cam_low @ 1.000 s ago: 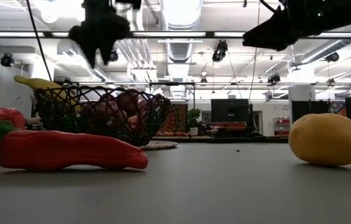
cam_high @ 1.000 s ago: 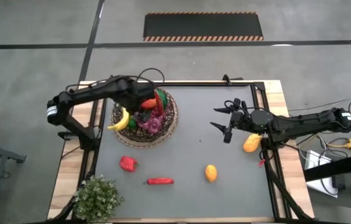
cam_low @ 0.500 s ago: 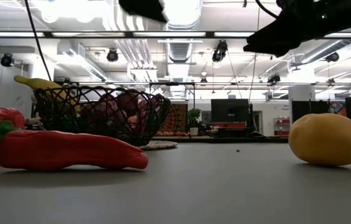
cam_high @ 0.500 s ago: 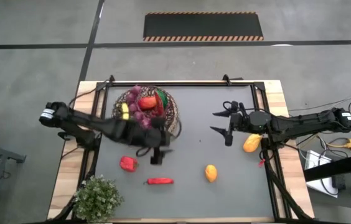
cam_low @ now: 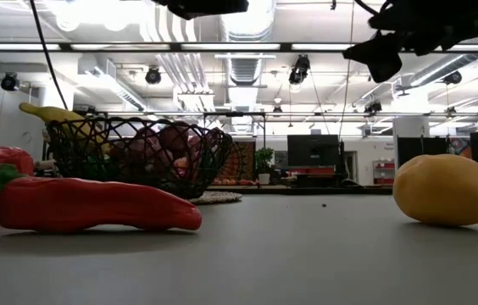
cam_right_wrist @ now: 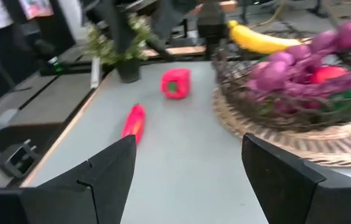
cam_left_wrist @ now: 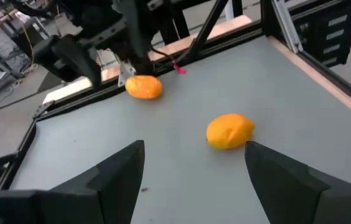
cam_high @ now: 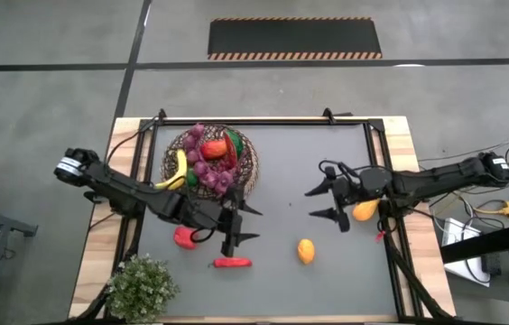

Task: Build produce basket
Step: Put the yellow lemon into the wire basket

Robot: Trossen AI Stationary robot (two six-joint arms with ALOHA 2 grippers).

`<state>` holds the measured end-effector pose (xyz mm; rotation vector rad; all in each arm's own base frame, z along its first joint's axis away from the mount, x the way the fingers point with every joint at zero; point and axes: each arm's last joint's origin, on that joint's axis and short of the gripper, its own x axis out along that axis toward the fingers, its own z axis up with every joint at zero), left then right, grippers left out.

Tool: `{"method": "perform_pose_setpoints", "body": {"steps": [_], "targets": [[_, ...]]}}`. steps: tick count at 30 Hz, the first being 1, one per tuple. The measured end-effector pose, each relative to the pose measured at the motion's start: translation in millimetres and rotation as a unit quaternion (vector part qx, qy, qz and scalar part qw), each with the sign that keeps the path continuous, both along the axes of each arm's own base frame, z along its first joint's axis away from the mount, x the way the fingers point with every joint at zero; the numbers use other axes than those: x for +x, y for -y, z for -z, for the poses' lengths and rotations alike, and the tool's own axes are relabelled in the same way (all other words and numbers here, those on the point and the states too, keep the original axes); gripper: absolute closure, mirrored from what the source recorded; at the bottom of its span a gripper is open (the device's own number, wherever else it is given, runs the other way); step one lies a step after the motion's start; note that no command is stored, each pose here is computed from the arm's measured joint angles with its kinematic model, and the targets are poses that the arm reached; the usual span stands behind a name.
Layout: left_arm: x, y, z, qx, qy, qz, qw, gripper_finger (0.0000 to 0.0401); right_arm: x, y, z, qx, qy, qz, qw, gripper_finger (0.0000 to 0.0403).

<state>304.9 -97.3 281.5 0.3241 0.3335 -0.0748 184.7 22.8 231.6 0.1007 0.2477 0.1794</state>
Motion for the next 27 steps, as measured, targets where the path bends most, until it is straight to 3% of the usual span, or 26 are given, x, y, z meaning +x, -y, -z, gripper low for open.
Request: {"method": "perform_pose_setpoints", "body": {"steps": [6,9,13,17,27], "targets": [[-4,-1,5,-0.008,0.025,0.000,1.000,0.0142,9,-13,-3,0.001,-0.037,-0.022,0.999,0.0129],[-5,-2,4,-0.009,0.030,-0.003,0.999,0.0142,13,-16,-4,-0.011,-0.106,-0.028,0.994,0.0129],[-6,-2,2,-0.010,0.033,-0.004,0.999,0.0142,15,-22,-3,-0.045,-0.242,-0.063,0.967,0.0129],[-6,-2,1,-0.004,0.036,-0.002,0.999,0.0142,15,-31,5,-0.129,-0.332,-0.130,0.925,0.0129],[-5,-3,-1,0.001,0.045,-0.006,0.999,0.0142,42,-43,22,-0.254,-0.334,-0.227,0.879,0.0129]]}}
